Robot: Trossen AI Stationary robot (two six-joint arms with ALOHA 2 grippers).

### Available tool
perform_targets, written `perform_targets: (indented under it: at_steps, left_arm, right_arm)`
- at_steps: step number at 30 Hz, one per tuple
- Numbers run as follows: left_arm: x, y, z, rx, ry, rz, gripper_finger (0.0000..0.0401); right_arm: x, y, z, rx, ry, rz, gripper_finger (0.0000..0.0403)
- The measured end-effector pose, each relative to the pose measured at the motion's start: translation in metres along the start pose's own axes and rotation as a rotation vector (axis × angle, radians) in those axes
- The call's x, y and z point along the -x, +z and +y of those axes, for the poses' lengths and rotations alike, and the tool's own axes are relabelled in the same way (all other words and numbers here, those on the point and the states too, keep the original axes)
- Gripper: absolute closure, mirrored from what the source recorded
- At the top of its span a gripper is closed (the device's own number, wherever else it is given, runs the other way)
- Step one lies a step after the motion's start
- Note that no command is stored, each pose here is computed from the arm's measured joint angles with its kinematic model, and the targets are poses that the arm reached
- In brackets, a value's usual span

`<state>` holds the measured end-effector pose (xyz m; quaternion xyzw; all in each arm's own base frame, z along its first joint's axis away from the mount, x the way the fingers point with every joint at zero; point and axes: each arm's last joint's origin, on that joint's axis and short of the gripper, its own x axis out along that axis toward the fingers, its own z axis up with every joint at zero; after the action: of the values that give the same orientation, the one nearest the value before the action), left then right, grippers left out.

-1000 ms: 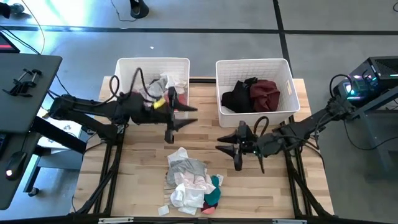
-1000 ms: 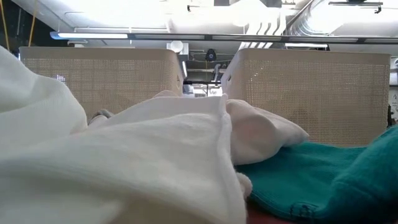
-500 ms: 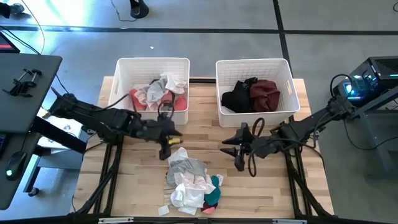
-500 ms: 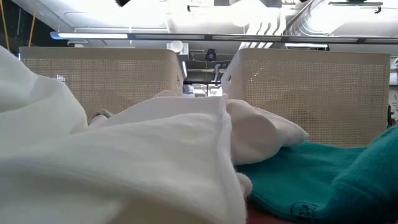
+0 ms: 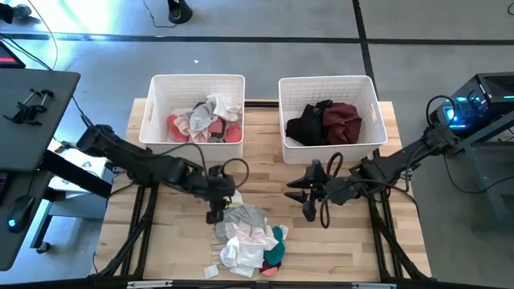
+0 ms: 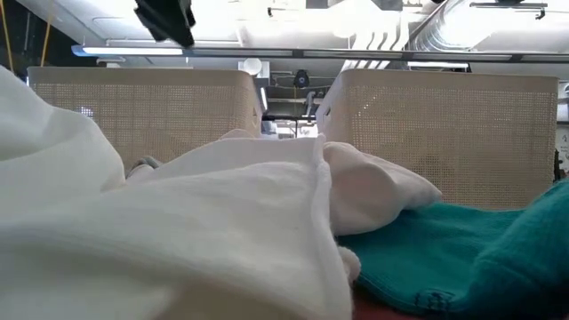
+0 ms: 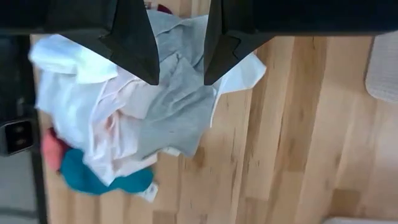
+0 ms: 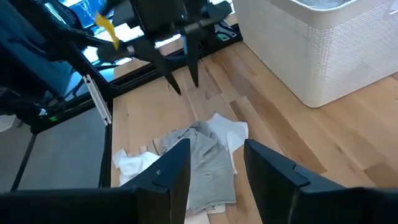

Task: Sort clothes
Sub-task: Put the gray sock into the left white laundry bin

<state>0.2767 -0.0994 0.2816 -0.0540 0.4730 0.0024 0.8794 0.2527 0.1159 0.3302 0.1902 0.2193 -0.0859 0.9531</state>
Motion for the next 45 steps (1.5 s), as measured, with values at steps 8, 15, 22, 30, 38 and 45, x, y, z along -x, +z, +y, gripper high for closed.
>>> perform_targets:
  at_steps: [8, 15, 22, 30, 38, 45]
  left_arm:
    - [-0.057, -0.003, -0.006, -0.010, 0.042, 0.122, 0.0227]
    - [-0.110, -0.010, -0.004, 0.026, 0.033, 0.230, 0.0198]
    - [-0.139, -0.017, -0.003, 0.023, 0.011, 0.290, 0.0265]
    - [-0.114, -0.002, -0.004, 0.089, -0.024, 0.169, 0.0389]
    - [-0.038, 0.024, 0.000, 0.132, -0.031, -0.132, 0.0397]
    - [0.047, 0.045, 0.012, 0.266, 0.025, -0.600, 0.0399]
  right_arm:
    - [0.000, 0.000, 0.000, -0.036, -0.006, -0.005, 0.0265]
    - [0.002, -0.002, 0.003, -0.102, 0.007, 0.001, 0.0265]
    - [0.005, -0.006, 0.007, -0.112, -0.002, -0.015, 0.0265]
    - [0.005, -0.009, 0.005, -0.087, -0.028, 0.005, 0.0265]
    - [0.005, -0.010, 0.004, -0.045, -0.038, 0.015, 0.0265]
    - [0.005, -0.009, 0.002, 0.002, -0.106, -0.033, 0.0265]
